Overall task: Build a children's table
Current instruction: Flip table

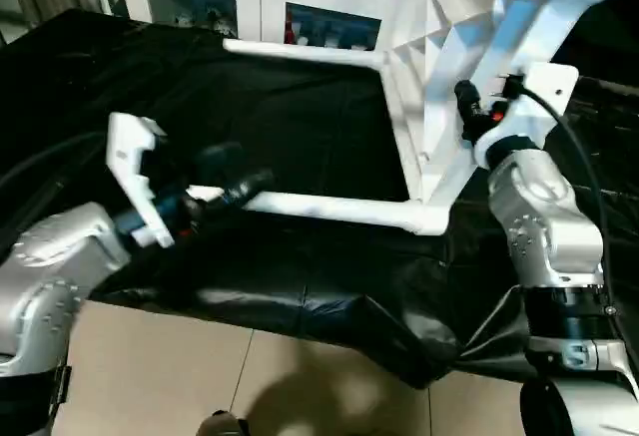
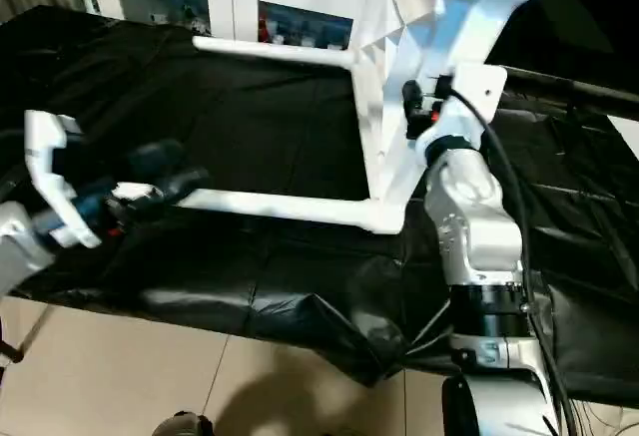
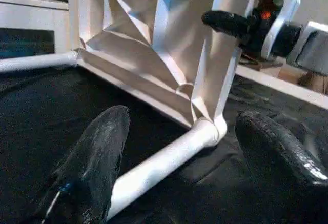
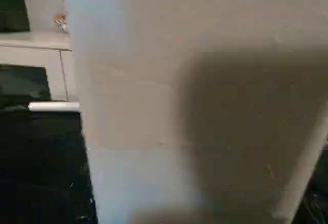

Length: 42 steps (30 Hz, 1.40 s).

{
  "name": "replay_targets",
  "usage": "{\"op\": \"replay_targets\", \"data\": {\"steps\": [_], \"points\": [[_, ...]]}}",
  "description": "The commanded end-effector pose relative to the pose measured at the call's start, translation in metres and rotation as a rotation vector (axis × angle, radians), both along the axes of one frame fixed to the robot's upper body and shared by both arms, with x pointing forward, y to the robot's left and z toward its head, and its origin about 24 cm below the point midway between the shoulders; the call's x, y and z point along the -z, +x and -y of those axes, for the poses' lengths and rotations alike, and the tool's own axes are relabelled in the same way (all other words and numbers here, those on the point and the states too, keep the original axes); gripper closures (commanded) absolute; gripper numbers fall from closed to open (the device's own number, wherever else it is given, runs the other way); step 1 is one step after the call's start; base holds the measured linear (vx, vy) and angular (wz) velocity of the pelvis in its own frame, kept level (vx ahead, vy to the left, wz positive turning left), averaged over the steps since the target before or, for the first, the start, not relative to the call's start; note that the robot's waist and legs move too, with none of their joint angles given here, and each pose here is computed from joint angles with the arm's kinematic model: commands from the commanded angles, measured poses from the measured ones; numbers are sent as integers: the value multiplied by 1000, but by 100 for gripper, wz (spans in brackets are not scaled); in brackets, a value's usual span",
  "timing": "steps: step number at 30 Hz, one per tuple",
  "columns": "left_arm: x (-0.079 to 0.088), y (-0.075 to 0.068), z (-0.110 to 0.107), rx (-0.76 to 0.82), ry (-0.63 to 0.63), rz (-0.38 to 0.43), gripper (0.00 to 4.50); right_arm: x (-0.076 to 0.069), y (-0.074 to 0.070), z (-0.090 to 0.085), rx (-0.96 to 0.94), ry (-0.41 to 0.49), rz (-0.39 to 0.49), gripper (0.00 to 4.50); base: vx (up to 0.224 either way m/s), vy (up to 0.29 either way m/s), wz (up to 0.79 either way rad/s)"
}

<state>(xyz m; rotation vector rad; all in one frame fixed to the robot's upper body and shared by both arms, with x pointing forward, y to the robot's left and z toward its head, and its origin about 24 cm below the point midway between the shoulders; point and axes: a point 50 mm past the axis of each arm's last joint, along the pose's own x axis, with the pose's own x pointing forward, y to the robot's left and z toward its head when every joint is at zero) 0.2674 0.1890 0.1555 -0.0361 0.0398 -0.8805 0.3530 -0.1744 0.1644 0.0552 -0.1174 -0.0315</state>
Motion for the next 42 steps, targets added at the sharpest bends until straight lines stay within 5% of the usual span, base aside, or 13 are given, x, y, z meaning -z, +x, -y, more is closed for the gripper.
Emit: {"op": "replay_targets", "data": {"steps": [1, 11, 16, 22, 25, 30, 33, 37, 39, 42], "points": [[-2, 5, 7, 23, 84, 39, 78, -23, -6, 10, 114, -72, 103, 262, 0, 0, 0], [-8, 15, 38, 82, 146, 178, 78, -3, -1, -16, 10, -115, 37, 262, 0, 0, 0], [-7, 17, 44, 48, 145, 198, 78, 5, -4, -17, -26, -102, 34, 181, 0, 0, 0], [7, 24, 51, -38, 230, 270, 78, 18, -11, -16, -19, -73, 35, 128, 0, 0, 0], [24, 30, 49, -142, 253, 220, 78, 26, -12, -18, -25, -42, 16, 128, 0, 0, 0], [27, 34, 50, -278, 232, 252, 78, 32, -13, -20, -33, -23, 10, 128, 0, 0, 0], [30, 28, 58, -150, 235, 258, 78, 39, -15, -22, -60, -27, 4, 128, 0, 0, 0], [20, 29, 51, -152, 412, 475, 78, 27, -20, -15, -32, -23, 119, 128, 0, 0, 0], [17, 29, 51, -141, 434, 500, 78, 23, -22, -13, -33, -22, 155, 128, 0, 0, 0], [9, 32, 51, -77, 617, 643, 78, 8, -37, -9, -101, -56, 313, 128, 0, 0, 0]]}}
